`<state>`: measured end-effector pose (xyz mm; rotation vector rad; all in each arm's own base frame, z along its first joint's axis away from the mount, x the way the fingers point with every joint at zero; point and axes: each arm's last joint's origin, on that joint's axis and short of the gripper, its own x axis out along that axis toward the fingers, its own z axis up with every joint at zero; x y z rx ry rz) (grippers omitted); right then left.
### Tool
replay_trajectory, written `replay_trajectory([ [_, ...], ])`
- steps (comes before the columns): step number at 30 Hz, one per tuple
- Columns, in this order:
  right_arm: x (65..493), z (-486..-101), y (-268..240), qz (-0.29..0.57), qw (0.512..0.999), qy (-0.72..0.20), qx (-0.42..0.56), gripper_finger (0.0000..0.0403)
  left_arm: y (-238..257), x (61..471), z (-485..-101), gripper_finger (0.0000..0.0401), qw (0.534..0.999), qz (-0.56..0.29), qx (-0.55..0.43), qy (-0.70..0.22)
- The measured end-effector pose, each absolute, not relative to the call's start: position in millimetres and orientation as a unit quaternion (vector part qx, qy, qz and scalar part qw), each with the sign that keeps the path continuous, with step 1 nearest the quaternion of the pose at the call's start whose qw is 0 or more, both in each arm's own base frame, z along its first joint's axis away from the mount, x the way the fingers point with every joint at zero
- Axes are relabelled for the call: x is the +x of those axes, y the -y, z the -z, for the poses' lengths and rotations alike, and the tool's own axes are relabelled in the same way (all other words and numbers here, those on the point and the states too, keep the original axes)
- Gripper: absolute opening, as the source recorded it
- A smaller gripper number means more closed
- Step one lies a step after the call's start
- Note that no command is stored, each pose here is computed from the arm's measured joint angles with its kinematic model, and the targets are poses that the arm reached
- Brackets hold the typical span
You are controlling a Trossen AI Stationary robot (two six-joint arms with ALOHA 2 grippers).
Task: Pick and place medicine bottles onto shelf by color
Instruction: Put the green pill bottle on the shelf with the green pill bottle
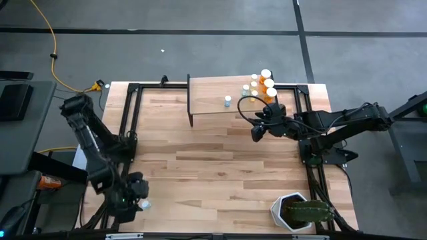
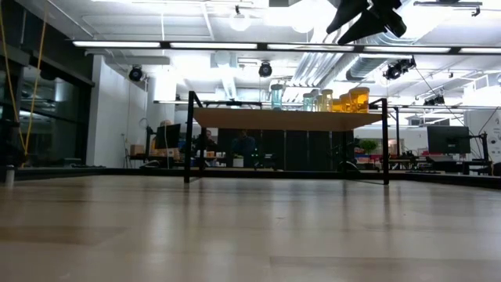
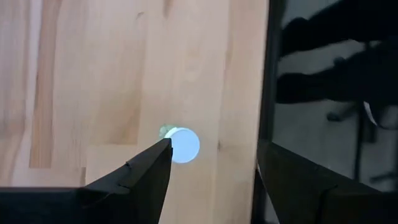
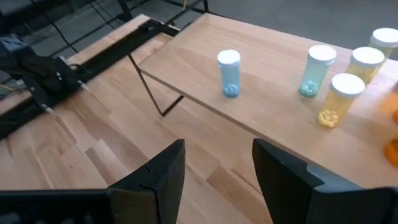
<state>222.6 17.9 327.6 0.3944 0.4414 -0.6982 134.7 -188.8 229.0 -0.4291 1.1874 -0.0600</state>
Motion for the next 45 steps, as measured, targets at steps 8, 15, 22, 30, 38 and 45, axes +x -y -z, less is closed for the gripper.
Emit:
replay_trajectory([
  [8,220.9,-325.6,-17.6,0.341,0.894,-0.225,0.185,0.0179,206.6,129.5,-207.0,0.0227,0.811,0.006,-0.153,-0.565],
  [15,220.4,-325.1,-17.5,0.342,0.893,-0.228,0.183,0.0179,211.9,133.2,-192.6,0.0227,0.813,-0.01,-0.121,-0.569],
  [22,220.3,-325.1,-17.4,0.343,0.893,-0.227,0.182,0.0179,214.8,135.0,-184.5,0.0227,0.812,-0.02,-0.11,-0.573],
  [30,220.4,-325.0,-17.4,0.344,0.893,-0.228,0.181,0.0179,218.1,137.0,-173.8,0.0227,0.807,-0.032,-0.096,-0.581],
  [38,220.3,-325.1,-17.4,0.345,0.893,-0.226,0.183,0.0179,218.4,136.7,-173.7,0.0204,0.803,-0.028,-0.098,-0.587],
  [45,220.4,-325.0,-17.4,0.345,0.893,-0.226,0.182,0.0179,218.5,136.6,-173.7,0.0134,0.801,-0.027,-0.1,-0.59],
])
